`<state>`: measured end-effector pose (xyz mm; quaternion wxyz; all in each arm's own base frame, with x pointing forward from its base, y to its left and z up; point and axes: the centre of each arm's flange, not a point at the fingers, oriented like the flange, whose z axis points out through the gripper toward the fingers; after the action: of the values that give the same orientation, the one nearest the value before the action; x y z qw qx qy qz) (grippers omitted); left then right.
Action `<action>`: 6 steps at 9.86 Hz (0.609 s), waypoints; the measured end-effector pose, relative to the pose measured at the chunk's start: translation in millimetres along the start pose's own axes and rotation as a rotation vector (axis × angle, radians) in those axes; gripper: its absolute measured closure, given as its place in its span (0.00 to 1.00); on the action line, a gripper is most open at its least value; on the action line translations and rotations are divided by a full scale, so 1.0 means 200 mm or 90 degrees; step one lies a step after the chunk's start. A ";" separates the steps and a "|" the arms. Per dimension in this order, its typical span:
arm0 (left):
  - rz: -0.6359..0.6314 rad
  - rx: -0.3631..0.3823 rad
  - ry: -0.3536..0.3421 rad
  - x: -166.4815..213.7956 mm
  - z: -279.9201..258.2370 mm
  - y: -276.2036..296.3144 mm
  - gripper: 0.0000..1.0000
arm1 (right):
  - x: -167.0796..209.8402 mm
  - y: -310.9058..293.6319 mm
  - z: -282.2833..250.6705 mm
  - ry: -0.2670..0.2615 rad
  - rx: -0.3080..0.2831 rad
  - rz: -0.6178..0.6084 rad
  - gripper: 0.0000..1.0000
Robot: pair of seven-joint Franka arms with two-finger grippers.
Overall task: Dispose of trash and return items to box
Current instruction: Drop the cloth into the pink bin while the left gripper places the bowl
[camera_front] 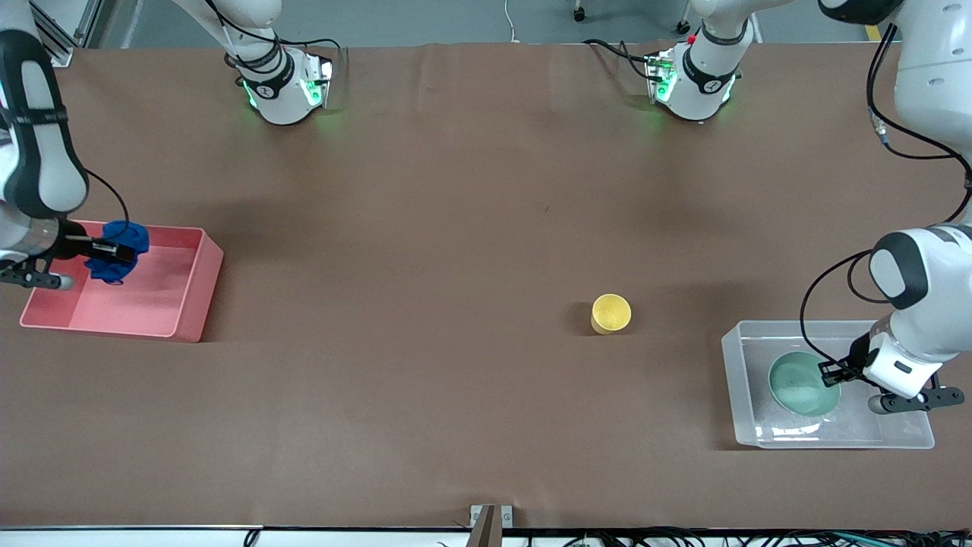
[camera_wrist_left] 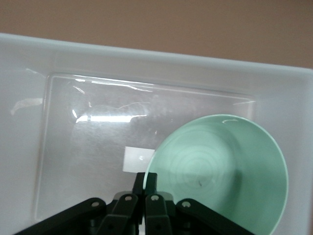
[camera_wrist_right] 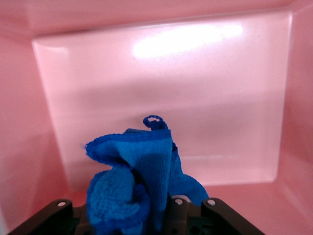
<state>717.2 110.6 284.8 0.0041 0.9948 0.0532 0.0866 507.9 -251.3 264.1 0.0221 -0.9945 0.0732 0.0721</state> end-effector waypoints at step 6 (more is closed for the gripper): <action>-0.005 -0.007 -0.018 0.00 0.16 -0.04 0.59 | 0.13 0.01 0.08 0.013 -0.006 -0.009 0.81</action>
<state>721.0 118.1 254.0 0.0104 0.9957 0.0567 0.0729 530.8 -255.2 245.0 0.0168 -0.9958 0.0658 0.0618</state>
